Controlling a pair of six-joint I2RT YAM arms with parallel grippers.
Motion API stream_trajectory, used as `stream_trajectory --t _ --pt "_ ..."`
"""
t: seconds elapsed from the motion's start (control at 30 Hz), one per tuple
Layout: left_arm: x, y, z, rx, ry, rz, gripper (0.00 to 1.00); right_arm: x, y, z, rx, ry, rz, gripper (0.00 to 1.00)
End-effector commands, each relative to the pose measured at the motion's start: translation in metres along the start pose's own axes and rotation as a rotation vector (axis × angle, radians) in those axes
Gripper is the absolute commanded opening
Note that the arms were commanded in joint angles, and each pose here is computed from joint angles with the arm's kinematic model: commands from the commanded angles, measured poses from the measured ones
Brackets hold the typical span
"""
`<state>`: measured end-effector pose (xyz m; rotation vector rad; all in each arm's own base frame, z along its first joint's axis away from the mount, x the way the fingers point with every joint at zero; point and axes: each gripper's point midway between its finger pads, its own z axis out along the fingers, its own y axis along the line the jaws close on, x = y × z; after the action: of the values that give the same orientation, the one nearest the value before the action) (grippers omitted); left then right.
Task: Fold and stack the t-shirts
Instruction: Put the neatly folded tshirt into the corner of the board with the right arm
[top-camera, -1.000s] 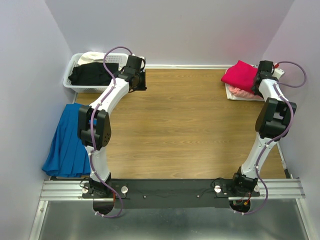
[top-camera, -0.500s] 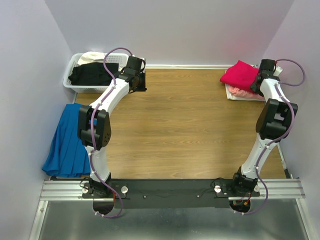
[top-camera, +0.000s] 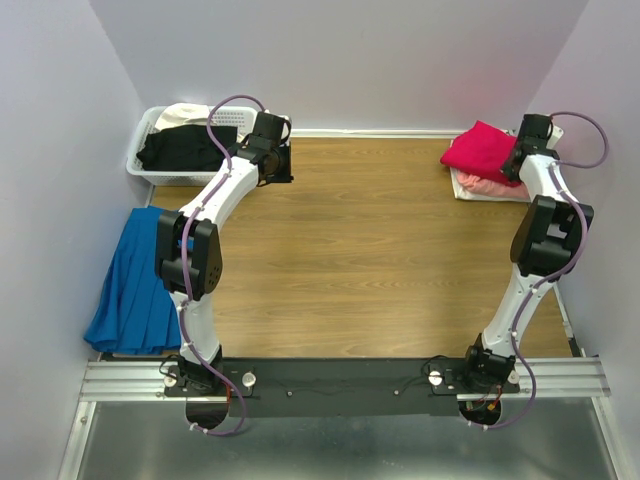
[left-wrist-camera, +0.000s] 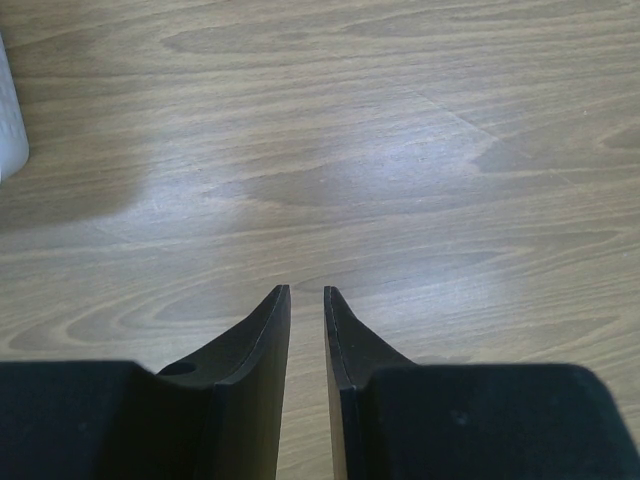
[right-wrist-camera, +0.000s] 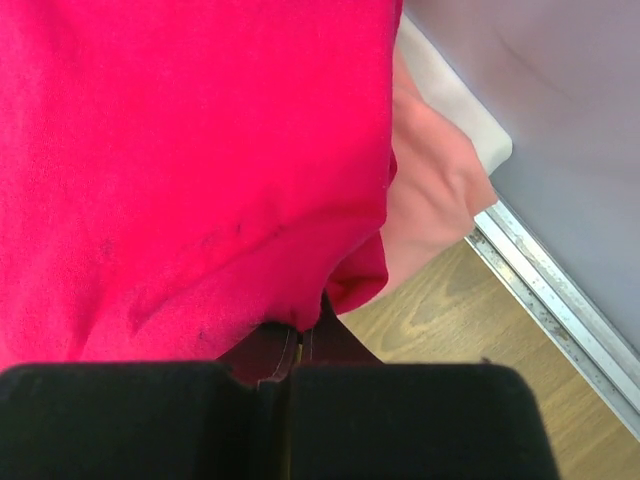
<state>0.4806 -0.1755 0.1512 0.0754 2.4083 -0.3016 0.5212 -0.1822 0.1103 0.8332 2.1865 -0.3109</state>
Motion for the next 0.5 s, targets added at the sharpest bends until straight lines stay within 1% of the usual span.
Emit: stream_trajectory --t 0.0,0.17,0.47 --pt "-0.007 -0.006 -0.006 0.014 -0.02 -0.003 0.29 -0.015 -0.008 -0.005 0.031 -0.052 0.003 0.01" --pt "-0.007 -0.006 -0.004 0.016 -0.019 -0.001 0.29 -0.031 -0.036 -0.026 0.157 -0.117 -0.012 0.01" --pt "-0.009 -0.006 -0.003 0.017 -0.022 0.003 0.28 -0.05 -0.077 -0.057 0.348 -0.194 -0.029 0.01"
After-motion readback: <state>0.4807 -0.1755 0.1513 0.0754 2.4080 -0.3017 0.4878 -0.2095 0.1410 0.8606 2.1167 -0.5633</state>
